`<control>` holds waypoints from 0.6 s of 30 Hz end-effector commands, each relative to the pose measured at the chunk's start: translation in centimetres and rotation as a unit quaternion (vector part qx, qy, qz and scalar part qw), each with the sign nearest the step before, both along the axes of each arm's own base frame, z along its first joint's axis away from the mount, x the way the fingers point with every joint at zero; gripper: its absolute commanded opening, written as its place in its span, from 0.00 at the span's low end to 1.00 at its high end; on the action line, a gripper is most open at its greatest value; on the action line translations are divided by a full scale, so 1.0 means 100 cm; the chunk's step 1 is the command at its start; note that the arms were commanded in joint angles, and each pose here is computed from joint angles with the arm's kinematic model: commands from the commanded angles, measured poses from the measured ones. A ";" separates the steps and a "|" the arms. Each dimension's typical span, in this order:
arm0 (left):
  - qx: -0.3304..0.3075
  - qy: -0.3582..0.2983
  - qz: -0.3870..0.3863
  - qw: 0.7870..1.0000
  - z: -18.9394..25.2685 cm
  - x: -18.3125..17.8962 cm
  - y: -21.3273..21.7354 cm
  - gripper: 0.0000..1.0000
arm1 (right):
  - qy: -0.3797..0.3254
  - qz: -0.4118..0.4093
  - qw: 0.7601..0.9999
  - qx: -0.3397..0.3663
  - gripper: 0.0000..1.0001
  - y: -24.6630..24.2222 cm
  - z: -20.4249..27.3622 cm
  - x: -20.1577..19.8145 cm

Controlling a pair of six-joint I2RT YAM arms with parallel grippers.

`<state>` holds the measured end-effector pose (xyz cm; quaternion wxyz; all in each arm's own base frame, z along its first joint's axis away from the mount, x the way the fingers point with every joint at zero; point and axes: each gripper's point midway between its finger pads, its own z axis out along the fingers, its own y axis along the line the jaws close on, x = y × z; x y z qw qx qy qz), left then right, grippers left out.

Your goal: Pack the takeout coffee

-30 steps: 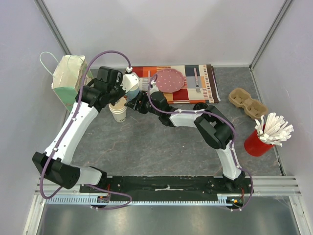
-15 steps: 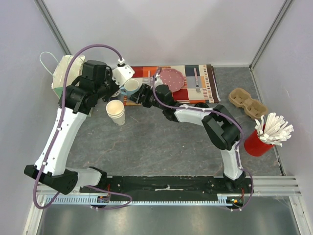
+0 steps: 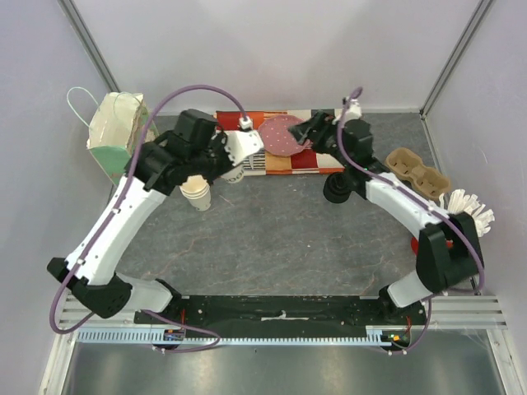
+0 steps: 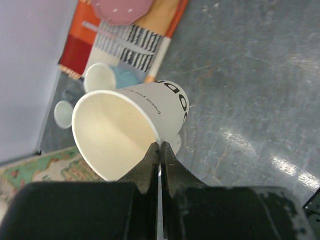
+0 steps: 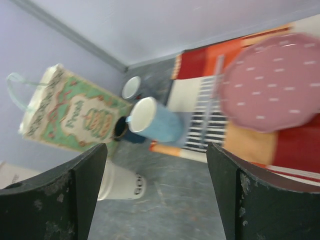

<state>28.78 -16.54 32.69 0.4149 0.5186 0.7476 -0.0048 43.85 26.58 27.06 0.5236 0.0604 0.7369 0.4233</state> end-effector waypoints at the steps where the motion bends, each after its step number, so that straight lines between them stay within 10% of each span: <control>1: 0.014 0.035 -0.046 0.998 -0.029 -0.011 -0.046 0.02 | 0.017 -0.083 0.994 -0.076 0.89 -0.082 -0.019 -0.008; 18: 0.119 0.051 -0.150 0.980 -0.172 -0.026 -0.156 0.02 | 0.027 -0.171 0.982 -0.082 0.90 -0.172 -0.028 -0.027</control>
